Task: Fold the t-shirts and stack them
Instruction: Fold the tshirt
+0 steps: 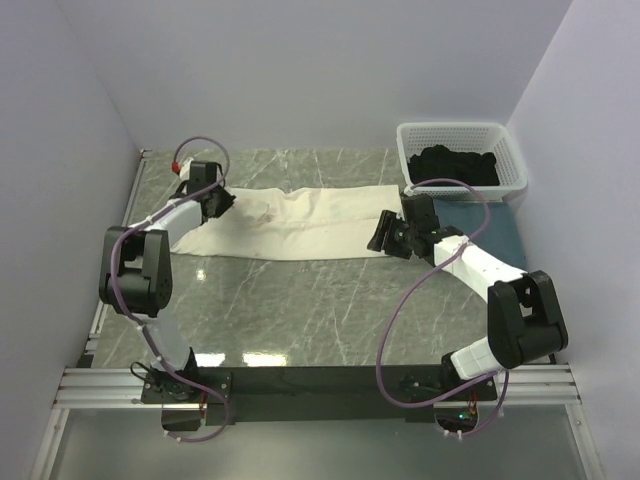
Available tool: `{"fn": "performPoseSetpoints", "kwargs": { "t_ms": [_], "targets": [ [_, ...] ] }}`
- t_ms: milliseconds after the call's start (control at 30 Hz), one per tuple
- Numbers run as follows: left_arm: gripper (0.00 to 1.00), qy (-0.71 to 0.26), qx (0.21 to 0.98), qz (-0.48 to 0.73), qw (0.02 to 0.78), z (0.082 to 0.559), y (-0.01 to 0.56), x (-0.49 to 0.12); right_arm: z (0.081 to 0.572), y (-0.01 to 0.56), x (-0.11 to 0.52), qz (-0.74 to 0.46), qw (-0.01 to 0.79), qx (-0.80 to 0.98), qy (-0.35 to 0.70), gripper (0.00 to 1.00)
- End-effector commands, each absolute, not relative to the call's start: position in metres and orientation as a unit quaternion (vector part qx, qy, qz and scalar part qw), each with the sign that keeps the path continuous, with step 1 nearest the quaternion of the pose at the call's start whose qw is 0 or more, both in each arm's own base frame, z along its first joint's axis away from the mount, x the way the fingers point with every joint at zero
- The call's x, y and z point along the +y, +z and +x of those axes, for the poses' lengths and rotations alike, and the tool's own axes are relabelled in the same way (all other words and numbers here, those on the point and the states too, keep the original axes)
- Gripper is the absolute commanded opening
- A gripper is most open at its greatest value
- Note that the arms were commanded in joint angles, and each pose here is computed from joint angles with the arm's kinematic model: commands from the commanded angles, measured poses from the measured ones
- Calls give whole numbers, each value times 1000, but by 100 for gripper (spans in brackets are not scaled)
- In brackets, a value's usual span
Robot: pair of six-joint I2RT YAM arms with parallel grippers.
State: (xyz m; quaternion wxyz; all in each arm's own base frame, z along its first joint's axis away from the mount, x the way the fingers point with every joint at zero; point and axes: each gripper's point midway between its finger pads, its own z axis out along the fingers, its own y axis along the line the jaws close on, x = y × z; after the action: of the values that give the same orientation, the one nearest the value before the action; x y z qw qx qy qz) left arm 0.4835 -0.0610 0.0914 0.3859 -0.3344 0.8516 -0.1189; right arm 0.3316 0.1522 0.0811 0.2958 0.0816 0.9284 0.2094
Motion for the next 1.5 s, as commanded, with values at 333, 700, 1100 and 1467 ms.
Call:
{"fn": "performPoseSetpoints", "kwargs": {
  "t_ms": [333,700,1100,1467],
  "targets": [
    [34,-230,775,-425,407,440,88,-63,333,95,155,75,320,916,230,60],
    [69,-117,821,-382,407,459,108,-29,337,94,157,76,319,916,232,60],
    [66,-75,852,-404,323,441,86,-28,337,92,154,81,320,917,226,60],
    [63,-78,859,-405,303,453,78,-31,336,90,156,82,315,917,230,60]
  ]
}}
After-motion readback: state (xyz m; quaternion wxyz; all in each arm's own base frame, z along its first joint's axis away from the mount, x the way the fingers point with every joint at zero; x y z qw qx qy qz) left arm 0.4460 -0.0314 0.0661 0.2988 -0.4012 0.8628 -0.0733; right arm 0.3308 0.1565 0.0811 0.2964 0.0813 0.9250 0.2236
